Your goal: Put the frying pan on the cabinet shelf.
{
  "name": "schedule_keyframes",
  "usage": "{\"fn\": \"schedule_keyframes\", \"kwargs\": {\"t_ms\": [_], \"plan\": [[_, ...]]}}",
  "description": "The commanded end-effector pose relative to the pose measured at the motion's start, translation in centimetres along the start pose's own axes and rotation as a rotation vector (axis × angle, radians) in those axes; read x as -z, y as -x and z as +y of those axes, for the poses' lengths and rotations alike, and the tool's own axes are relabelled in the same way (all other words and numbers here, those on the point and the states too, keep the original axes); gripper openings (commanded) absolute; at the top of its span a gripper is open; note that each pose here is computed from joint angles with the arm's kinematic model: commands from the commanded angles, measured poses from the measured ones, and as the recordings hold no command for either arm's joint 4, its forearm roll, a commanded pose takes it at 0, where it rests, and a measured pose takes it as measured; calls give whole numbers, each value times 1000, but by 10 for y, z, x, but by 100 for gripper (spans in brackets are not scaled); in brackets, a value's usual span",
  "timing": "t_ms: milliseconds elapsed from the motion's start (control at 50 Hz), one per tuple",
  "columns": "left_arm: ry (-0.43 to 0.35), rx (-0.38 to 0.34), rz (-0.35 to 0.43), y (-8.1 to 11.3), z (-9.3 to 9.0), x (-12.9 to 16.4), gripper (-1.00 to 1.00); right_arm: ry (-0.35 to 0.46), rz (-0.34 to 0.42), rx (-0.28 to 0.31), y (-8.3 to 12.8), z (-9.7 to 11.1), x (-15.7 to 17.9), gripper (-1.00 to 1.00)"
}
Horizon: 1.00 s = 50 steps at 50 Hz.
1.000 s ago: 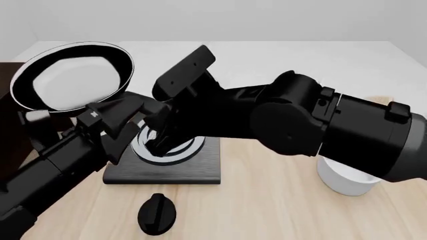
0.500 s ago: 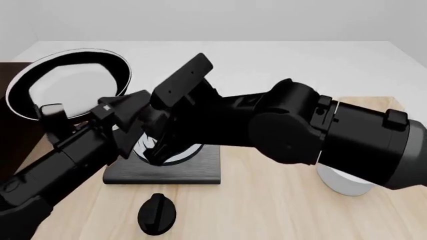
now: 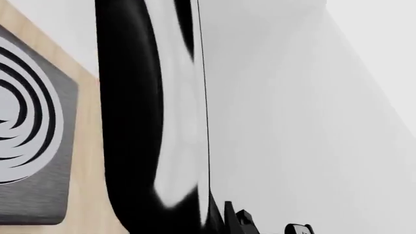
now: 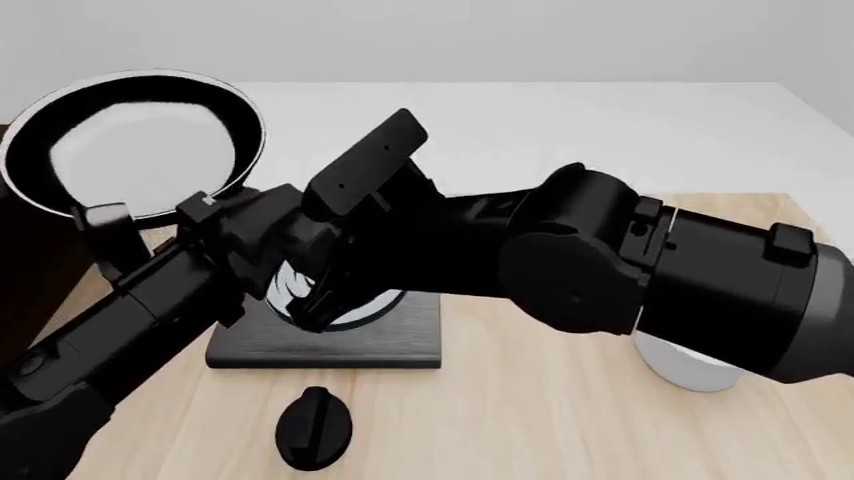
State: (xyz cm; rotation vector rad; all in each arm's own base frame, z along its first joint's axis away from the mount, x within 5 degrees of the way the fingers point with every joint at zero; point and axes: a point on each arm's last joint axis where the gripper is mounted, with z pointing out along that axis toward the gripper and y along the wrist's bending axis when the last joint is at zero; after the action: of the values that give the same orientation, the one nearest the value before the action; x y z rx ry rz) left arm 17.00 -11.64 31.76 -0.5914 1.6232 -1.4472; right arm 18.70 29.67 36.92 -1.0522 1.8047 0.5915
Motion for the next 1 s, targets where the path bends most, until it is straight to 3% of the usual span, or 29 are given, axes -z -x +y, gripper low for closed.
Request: {"fn": "schedule_keyframes", "kwargs": {"t_ms": [20, 40, 60, 140, 160, 320, 420, 520, 560, 600, 620, 740, 860, 940, 1000], "plan": [[18, -103, 1, 3, 5, -2, -100, -2, -68, -3, 11, -1, 20, -100], [18, -101, 1, 3, 4, -2, -100, -2, -64, 1, 11, -1, 20, -100], [18, -99, -1, 4, 4, -1, -100, -12, -35, 23, 8, -5, 15, 100], [15, -107, -4, 5, 3, 0, -100, -7, -65, 28, 14, -3, 29, 100], [16, -110, -4, 5, 3, 0, -100, -13, -72, 50, 14, -5, 33, 100], [20, -111, -8, 5, 5, -1, -100, -93, -127, 33, 11, -27, 81, 100], [22, -111, -14, 6, 6, 0, -100, -143, -204, -17, 22, -36, 133, 100], [18, -114, -22, 9, 1, 4, -100, -280, -307, -85, 20, -54, 201, 100], [17, -114, -33, 11, 0, 5, -100, -351, -356, -100, 14, -57, 229, 100], [19, -115, -38, 13, 0, 6, -100, -421, -353, -37, 0, -57, 246, 100], [17, -116, -43, 14, -1, 6, -100, -423, -348, -34, -2, -57, 247, 100], [12, -117, -73, 21, -8, 11, -100, -513, -402, -104, -38, -39, 292, 100], [10, -124, -101, 28, -15, 16, -100, -590, -417, -143, -77, -29, 300, 100], [11, -122, -126, 32, -17, 21, -100, -655, -426, -188, -97, -27, 300, 100], [6, -119, -140, 34, -18, 24, -100, -652, -420, -181, -102, -26, 299, 100]]}}
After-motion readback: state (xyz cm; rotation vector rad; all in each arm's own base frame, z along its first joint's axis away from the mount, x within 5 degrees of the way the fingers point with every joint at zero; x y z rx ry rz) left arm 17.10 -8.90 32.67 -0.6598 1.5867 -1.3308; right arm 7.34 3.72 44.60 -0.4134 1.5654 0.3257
